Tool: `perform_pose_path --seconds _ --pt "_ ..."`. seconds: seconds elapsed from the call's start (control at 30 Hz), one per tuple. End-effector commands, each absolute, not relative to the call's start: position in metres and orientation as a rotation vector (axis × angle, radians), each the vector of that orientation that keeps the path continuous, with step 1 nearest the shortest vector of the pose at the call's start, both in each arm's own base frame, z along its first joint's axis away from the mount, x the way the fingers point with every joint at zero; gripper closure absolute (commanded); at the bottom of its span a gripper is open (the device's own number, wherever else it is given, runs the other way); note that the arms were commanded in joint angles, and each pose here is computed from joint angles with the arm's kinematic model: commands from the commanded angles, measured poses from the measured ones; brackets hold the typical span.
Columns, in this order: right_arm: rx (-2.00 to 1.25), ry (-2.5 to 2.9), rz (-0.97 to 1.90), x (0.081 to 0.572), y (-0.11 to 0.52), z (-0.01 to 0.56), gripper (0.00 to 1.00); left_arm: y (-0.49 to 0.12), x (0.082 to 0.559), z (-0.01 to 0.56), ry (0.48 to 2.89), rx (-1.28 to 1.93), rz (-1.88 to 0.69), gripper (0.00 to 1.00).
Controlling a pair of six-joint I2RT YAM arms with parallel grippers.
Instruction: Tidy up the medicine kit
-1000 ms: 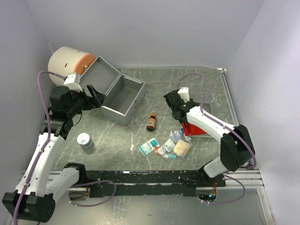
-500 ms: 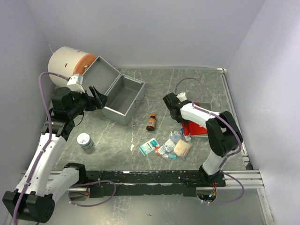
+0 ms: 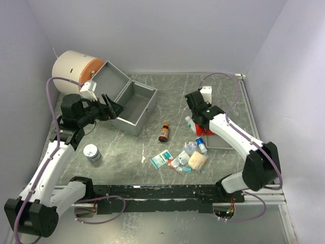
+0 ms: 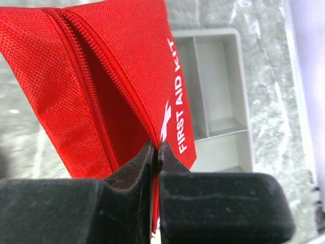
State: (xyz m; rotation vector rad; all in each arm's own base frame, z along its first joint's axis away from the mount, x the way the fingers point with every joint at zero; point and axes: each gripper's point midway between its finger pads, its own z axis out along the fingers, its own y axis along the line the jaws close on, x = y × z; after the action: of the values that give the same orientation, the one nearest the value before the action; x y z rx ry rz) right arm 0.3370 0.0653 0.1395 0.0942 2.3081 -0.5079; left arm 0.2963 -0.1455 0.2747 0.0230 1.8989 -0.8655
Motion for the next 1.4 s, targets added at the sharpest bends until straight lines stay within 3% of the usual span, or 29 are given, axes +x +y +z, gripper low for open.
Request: perform_pose_path --seconds 0.0,0.33,0.5,0.9,1.17,1.37 --pt "0.141 2.233 -0.130 0.348 0.106 0.178 1.00 -0.178 0.294 0.283 1.868 0.071 -1.043 0.11" --pt "0.187 2.247 0.563 0.350 0.207 0.187 1.00 -0.239 0.292 0.260 1.953 0.133 -1.098 0.14" --pt "0.262 2.244 0.796 0.344 0.249 0.183 1.00 -0.240 0.291 0.230 2.059 0.040 -1.040 0.15" --pt "0.351 2.399 0.810 0.315 0.319 0.141 1.00 -0.231 0.285 0.202 2.137 0.004 -0.982 0.16" --pt "0.359 2.436 0.841 0.307 0.334 0.127 1.00 -0.218 0.288 0.156 2.328 -0.038 -0.807 0.26" --pt "0.294 2.398 0.917 0.304 0.340 0.139 1.00 -0.223 0.281 0.146 2.373 -0.040 -0.840 0.25"
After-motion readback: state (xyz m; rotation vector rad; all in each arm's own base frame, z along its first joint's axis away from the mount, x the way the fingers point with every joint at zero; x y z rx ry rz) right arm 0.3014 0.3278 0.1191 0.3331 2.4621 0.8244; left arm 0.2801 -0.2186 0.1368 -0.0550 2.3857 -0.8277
